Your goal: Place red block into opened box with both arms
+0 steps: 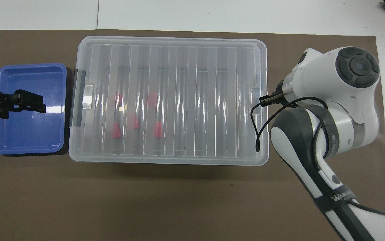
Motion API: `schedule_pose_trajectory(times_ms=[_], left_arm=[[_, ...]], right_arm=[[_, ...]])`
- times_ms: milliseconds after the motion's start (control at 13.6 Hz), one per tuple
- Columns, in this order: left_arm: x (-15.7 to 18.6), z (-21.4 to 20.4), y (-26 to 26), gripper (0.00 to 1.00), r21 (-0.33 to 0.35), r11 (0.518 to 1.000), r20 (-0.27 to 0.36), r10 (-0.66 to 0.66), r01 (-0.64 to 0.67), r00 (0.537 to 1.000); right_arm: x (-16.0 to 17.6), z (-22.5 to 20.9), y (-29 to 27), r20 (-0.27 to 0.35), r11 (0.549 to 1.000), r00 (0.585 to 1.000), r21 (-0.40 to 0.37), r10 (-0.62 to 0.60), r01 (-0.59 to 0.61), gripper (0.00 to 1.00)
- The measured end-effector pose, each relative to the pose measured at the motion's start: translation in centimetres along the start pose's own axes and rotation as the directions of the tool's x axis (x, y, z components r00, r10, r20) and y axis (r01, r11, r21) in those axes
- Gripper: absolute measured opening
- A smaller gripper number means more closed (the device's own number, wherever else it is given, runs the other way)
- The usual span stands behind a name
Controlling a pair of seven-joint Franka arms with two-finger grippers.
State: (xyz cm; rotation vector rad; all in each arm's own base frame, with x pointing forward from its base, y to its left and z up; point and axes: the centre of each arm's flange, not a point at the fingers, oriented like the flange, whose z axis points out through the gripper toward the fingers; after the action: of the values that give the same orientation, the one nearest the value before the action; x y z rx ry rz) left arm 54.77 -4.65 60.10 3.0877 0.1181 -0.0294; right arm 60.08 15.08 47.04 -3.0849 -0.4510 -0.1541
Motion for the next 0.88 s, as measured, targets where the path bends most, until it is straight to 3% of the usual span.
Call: schedule_pose_trajectory(times_ms=[294,734,881], left_arm=[[-0.1,0.4,1.3,1.00,0.002,1.000,0.005,0.023,-0.023,1.000],[-0.2,-0.1,1.6,1.00,0.000,1.000,-0.011,0.029,-0.029,1.000],[-0.2,-0.2,1.7,1.00,0.001,1.000,-0.012,0.030,-0.030,0.999]], right_arm=[[-0.1,-0.2,0.1,0.002,1.000,1.000,0.001,0.026,-0.026,0.01],[-1.9,-3.8,3.8,0.025,0.973,0.973,-0.010,0.231,-0.231,0.01],[-2.9,-5.5,6.3,0.020,0.960,0.960,-0.014,0.281,-0.280,0.05]])
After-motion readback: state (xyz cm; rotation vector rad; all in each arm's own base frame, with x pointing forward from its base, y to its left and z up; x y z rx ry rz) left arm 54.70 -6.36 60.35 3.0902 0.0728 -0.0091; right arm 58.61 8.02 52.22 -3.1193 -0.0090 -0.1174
